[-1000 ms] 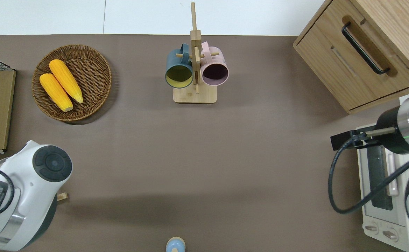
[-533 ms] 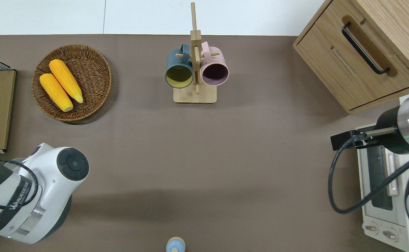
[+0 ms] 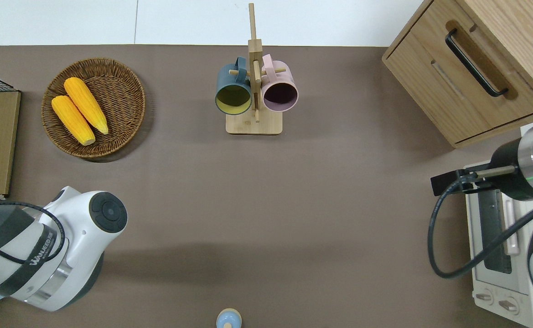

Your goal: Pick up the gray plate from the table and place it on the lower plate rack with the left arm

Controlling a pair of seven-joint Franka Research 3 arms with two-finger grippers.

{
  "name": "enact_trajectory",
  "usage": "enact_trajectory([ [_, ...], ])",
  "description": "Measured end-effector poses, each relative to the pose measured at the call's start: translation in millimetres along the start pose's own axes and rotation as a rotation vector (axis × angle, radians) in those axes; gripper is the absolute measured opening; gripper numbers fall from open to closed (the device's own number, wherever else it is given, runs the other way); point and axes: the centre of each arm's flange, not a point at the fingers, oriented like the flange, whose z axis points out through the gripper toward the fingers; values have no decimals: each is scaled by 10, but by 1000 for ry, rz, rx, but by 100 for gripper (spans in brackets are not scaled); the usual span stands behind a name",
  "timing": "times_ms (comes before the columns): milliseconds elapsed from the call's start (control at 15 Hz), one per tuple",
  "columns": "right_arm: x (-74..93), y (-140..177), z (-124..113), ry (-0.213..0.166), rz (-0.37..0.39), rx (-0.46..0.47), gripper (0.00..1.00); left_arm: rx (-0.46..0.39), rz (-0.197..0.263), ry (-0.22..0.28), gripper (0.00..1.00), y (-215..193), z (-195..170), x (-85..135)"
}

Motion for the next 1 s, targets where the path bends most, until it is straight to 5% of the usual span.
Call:
enact_trajectory([
  [600, 0, 0, 0, 0, 0, 0, 99, 10, 18, 0, 93, 79, 26, 15],
  [1000, 0, 0, 0, 0, 0, 0, 99, -33, 6, 36, 100, -88, -235, 171],
])
